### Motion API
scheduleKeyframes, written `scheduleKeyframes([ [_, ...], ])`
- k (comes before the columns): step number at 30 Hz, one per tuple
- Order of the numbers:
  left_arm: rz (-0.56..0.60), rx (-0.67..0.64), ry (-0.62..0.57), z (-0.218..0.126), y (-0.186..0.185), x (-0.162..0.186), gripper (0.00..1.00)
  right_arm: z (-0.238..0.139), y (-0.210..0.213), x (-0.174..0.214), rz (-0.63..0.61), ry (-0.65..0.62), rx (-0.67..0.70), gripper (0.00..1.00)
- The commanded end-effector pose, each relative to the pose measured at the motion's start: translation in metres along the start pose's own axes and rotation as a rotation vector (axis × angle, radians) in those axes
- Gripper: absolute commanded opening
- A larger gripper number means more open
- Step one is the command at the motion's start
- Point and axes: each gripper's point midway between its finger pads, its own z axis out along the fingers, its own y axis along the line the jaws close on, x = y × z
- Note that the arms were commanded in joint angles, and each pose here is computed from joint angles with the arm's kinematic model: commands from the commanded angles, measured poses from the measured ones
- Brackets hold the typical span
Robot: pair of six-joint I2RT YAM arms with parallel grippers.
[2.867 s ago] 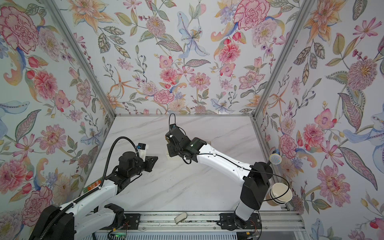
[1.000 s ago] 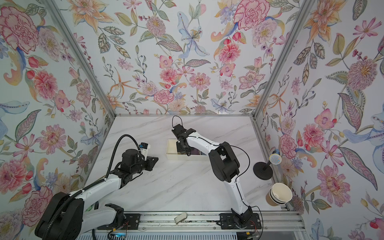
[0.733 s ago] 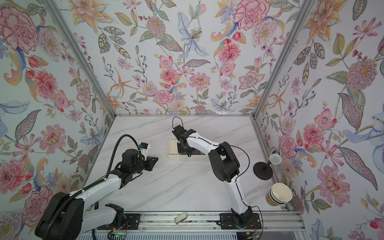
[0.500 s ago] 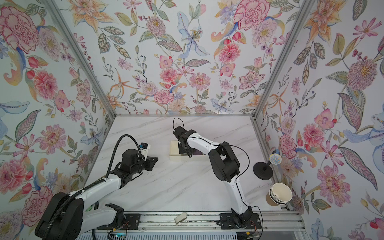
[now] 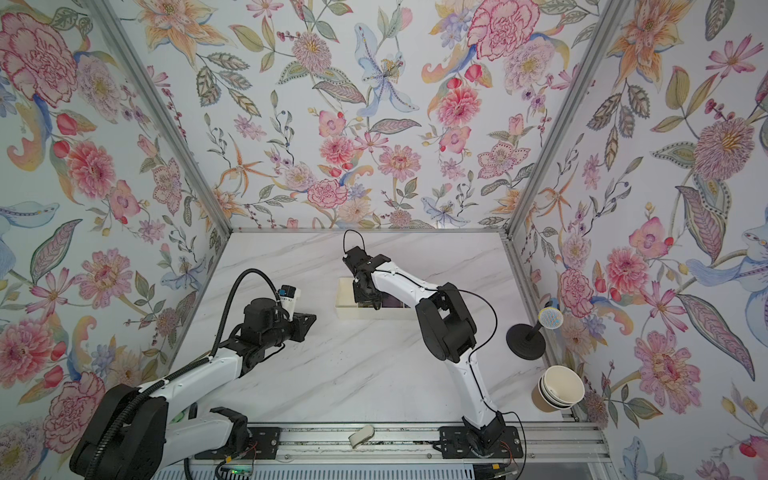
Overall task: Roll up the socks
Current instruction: 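Open the right gripper and release the roll in the compartment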
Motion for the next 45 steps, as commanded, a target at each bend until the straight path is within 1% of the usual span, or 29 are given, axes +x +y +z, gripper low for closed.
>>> scheduleKeyframes([
  [1,0.016,-0.036,-0.023,-0.001,0.008,-0.006,0.19,0.01,0.001,0.005,-0.027,0.021,0.026,0.24],
  [5,0.015,-0.046,-0.029,0.0,0.01,-0.006,0.2,0.013,0.002,0.005,-0.03,0.02,0.03,0.27],
  [10,0.018,-0.044,-0.03,0.0,0.009,-0.007,0.21,0.014,0.008,0.006,-0.042,0.026,0.017,0.37],
  [12,0.017,-0.047,-0.028,0.001,0.01,-0.007,0.21,0.011,0.009,0.006,-0.048,0.02,0.014,0.41],
  [26,0.022,-0.062,-0.031,0.001,0.014,-0.005,0.23,-0.017,0.009,-0.006,-0.065,-0.045,0.021,0.56],
  [34,0.022,-0.068,-0.043,-0.001,0.015,-0.006,0.23,-0.039,0.009,-0.017,-0.081,-0.114,0.042,0.59],
  [42,0.023,-0.081,-0.058,-0.004,0.017,-0.007,0.23,-0.058,0.015,-0.027,-0.075,-0.198,-0.007,0.59],
  [45,0.024,-0.09,-0.078,-0.007,0.019,-0.008,0.23,-0.072,0.016,-0.031,-0.064,-0.257,-0.043,0.6],
])
